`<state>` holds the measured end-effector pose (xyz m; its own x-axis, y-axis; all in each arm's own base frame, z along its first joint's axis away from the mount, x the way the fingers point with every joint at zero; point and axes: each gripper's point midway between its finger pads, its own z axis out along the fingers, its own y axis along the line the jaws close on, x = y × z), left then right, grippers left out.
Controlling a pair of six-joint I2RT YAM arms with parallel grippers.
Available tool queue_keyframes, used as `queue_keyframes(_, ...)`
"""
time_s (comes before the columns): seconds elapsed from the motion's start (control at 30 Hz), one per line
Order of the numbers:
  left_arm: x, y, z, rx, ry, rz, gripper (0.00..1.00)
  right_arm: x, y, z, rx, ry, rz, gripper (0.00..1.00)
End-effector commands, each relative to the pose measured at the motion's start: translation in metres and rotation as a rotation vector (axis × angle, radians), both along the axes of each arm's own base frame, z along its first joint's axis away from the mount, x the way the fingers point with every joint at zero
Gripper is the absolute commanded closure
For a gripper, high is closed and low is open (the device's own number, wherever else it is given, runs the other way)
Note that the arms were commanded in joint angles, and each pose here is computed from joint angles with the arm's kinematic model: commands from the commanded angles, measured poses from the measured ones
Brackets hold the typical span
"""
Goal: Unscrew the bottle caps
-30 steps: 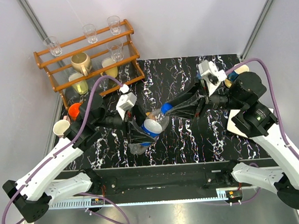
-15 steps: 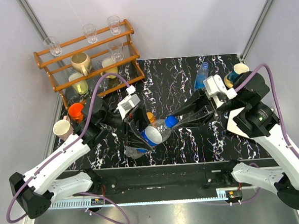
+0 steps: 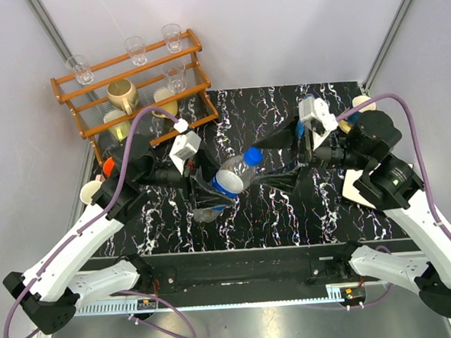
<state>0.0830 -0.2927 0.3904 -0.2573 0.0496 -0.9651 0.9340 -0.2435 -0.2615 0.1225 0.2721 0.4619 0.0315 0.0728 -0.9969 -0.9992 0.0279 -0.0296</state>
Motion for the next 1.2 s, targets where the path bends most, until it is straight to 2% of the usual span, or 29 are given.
queue_keyframes(0.0, 0.035, -0.002, 0.002, 0.013, -0.096, 0.217, 0.48, 0.053, -0.028, 0.046, 0.169, -0.002, -0.401, 0.18)
queue_keyframes(0.1, 0.054, -0.001, 0.0, 0.027, -0.122, 0.331, 0.47, 0.055, -0.04, 0.066, 0.268, 0.008, -0.468, 0.14)
queue_keyframes(0.23, 0.075, -0.001, -0.005, 0.065, -0.172, 0.491, 0.45, 0.072, -0.054, 0.081, 0.393, 0.174, -0.584, 0.13)
queue_keyframes(0.37, 0.099, -0.001, -0.01, 0.124, -0.237, 0.707, 0.44, 0.099, -0.076, 0.077, 0.509, 0.382, -0.76, 0.24)
queue_keyframes(0.43, 0.115, 0.007, -0.012, 0.153, -0.263, 0.824, 0.44, 0.108, -0.084, 0.072, 0.544, 0.436, -0.826, 0.24)
queue_keyframes(0.53, 0.127, 0.013, -0.014, 0.18, -0.281, 0.936, 0.45, 0.116, -0.079, 0.063, 0.505, 0.496, -0.851, 0.2)
queue_keyframes(0.57, 0.128, 0.012, -0.016, 0.191, -0.282, 0.953, 0.45, 0.119, -0.07, 0.053, 0.457, 0.525, -0.84, 0.15)
queue_keyframes(0.67, 0.136, 0.016, -0.018, 0.213, -0.289, 1.017, 0.45, 0.122, -0.05, 0.042, 0.406, 0.581, -0.787, 0.13)
queue_keyframes(0.97, 0.142, 0.013, -0.022, 0.251, -0.327, 1.091, 0.44, 0.142, -0.022, 0.015, 0.336, 0.66, -0.779, 0.11)
queue_keyframes(1.17, 0.141, 0.01, -0.026, 0.267, -0.336, 1.089, 0.44, 0.146, -0.007, 0.004, 0.315, 0.679, -0.757, 0.16)
